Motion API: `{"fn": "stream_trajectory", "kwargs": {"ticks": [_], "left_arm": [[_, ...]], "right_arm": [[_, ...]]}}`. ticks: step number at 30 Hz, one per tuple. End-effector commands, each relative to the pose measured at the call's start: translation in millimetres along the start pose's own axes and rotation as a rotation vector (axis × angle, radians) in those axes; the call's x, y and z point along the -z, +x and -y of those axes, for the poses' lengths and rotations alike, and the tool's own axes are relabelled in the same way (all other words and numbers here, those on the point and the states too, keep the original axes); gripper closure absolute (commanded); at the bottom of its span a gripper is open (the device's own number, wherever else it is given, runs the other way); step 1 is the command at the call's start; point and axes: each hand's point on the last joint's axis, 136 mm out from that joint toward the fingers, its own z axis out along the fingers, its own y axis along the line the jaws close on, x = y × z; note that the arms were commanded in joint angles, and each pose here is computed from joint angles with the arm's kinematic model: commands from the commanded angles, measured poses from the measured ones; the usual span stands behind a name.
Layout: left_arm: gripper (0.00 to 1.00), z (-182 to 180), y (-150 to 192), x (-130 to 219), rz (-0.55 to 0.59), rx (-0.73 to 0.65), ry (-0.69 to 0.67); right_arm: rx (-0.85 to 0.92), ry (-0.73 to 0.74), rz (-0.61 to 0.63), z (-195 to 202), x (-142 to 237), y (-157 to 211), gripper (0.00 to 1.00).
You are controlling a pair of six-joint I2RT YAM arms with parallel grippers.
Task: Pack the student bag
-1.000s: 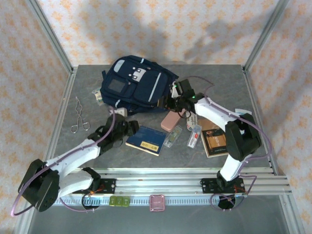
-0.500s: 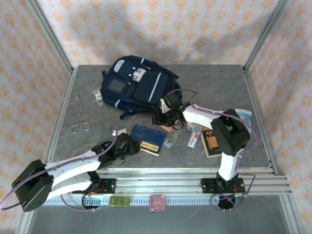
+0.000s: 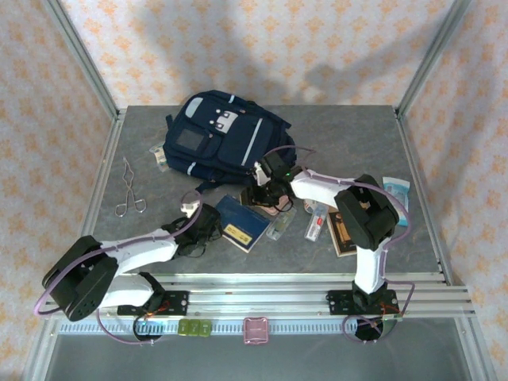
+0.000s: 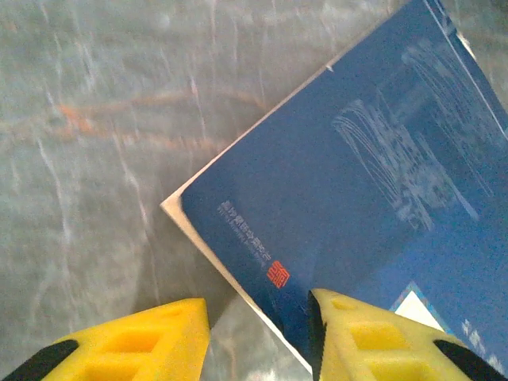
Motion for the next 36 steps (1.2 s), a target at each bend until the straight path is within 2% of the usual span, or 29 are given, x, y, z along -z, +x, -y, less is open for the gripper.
{"fn": "stream_trajectory", "kwargs": {"ticks": [1, 8, 12, 18, 22, 29, 36], "left_arm": [[0.62, -13.0, -35.2, -8.0, 0.118, -0.041, -0.096], [0.64, -6.9, -36.9, -23.1, 0.078, -0.096, -0.127], [0.68, -8.1, -29.5, -26.6, 0.062, -0.085, -0.106], [0.74, -16.3, -23.7, -27.0, 0.051, -0.095, -0.123], [0.75, -19.1, -22.8, -26.5, 0.05, -0.108, -0.132], [0.75, -20.5, -21.1, -25.0, 0.042, -0.119, -0.132], [0.76, -15.5, -18.6, -24.8, 0.033, -0.113, -0.095]], "right_arm": [[-0.013, 0.052, -0.084, 16.6, -23.2, 23.1, 0.56], [-0.036, 0.175, -0.044, 35.0, -23.0, 14.0, 0.54], [-0.043, 0.153, -0.05, 33.5, -24.6, 18.4, 0.55], [-0.05, 0.113, 0.07, 13.7, 0.2, -4.4, 0.54], [-0.062, 0.12, 0.099, 13.8, 7.3, -11.3, 0.54], [-0.054, 0.148, 0.034, 23.5, -8.7, 4.3, 0.54], [-0.022, 0.105, -0.078, 13.2, -34.6, 23.4, 0.55]]}}
